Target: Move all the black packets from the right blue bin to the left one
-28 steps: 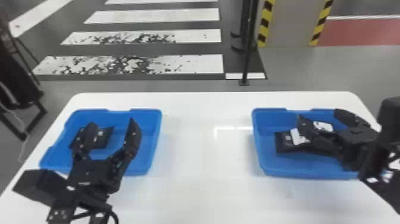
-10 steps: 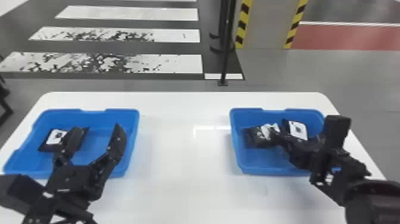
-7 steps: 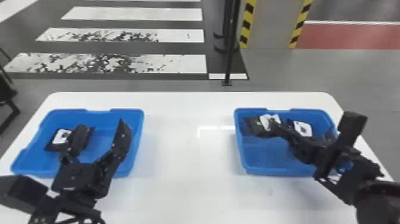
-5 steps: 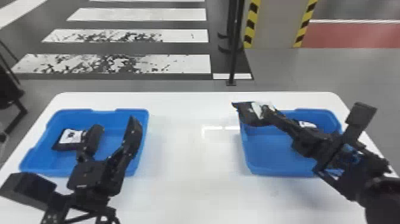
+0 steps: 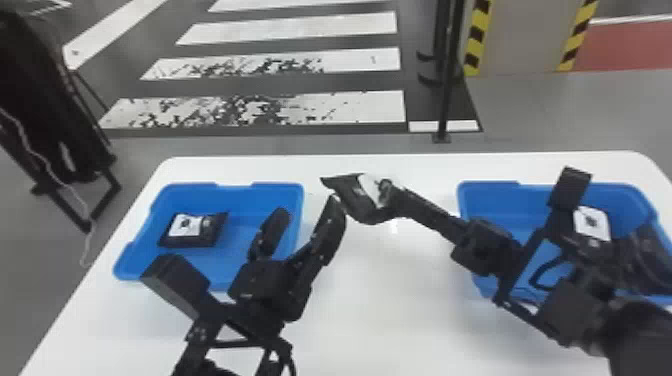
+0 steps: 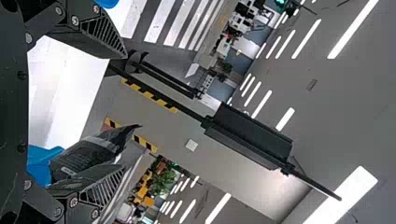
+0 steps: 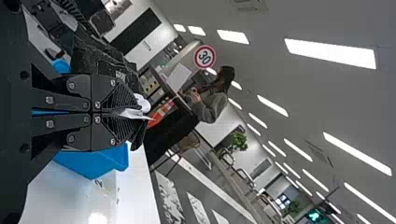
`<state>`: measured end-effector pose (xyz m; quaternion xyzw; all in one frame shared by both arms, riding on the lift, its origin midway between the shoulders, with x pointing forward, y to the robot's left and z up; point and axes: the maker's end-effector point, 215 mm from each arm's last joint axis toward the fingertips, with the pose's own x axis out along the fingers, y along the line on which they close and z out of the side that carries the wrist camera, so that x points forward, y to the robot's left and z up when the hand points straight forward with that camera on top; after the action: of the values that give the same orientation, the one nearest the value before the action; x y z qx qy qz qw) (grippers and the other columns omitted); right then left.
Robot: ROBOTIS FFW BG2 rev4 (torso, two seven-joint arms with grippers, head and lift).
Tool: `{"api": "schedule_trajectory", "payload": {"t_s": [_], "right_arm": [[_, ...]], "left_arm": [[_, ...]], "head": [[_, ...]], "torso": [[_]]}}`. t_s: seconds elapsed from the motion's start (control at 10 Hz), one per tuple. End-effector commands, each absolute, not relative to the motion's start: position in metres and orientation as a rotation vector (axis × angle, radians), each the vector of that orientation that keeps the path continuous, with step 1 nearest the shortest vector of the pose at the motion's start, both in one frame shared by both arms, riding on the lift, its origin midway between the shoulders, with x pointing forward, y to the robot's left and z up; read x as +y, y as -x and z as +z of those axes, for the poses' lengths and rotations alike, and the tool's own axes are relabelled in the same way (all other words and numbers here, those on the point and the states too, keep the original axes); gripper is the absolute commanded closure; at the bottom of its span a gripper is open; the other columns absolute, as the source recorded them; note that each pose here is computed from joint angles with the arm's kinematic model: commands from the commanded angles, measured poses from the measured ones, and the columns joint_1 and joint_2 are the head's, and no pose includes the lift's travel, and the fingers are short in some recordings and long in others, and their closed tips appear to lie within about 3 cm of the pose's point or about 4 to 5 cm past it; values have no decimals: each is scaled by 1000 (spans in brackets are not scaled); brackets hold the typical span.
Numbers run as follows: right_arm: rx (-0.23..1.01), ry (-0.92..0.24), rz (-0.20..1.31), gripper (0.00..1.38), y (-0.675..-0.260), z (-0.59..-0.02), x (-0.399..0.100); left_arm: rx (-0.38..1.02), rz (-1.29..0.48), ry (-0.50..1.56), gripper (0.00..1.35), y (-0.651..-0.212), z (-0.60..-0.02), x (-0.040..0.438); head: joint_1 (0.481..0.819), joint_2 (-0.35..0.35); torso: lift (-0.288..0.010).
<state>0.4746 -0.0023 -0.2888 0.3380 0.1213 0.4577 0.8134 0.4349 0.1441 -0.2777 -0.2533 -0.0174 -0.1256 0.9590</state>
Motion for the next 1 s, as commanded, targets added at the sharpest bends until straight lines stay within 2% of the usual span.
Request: {"api": "schedule_trajectory", "payload": {"t_s": [0.0,0.3,0.4,0.5,0.6,0.8,0.9], "right_arm": [[283,-739,1033,1133,-460,-288,21],[295,-748,1060,1133,-452,-287,32],[286,-749,1057,1133,-454,-286,31],[287,-756,1051,1133,-456,-288,29],[279,-760,1041,1133,-460,-289,27],[272,-761,1034,1133,-464,-290,26],[273,-766,1019,1133,-471,-295,24]], "left_arm": [[-32,-257,512,226,-436,-278,144],[-44,-260,516,226,-435,-275,143],[-56,-257,493,326,-435,-272,145],[-67,-260,471,993,-436,-269,145],[-33,-285,496,1188,-435,-273,135],[24,-352,499,1211,-431,-277,118],[95,-427,532,1211,-424,-283,95]], "head": [[695,166],[695,215],[695,217],[695,218],[695,218],[695,201],[695,187]], "torso": [[-168],[-168],[-168],[-168],[-168],[-168],[-168]]}}
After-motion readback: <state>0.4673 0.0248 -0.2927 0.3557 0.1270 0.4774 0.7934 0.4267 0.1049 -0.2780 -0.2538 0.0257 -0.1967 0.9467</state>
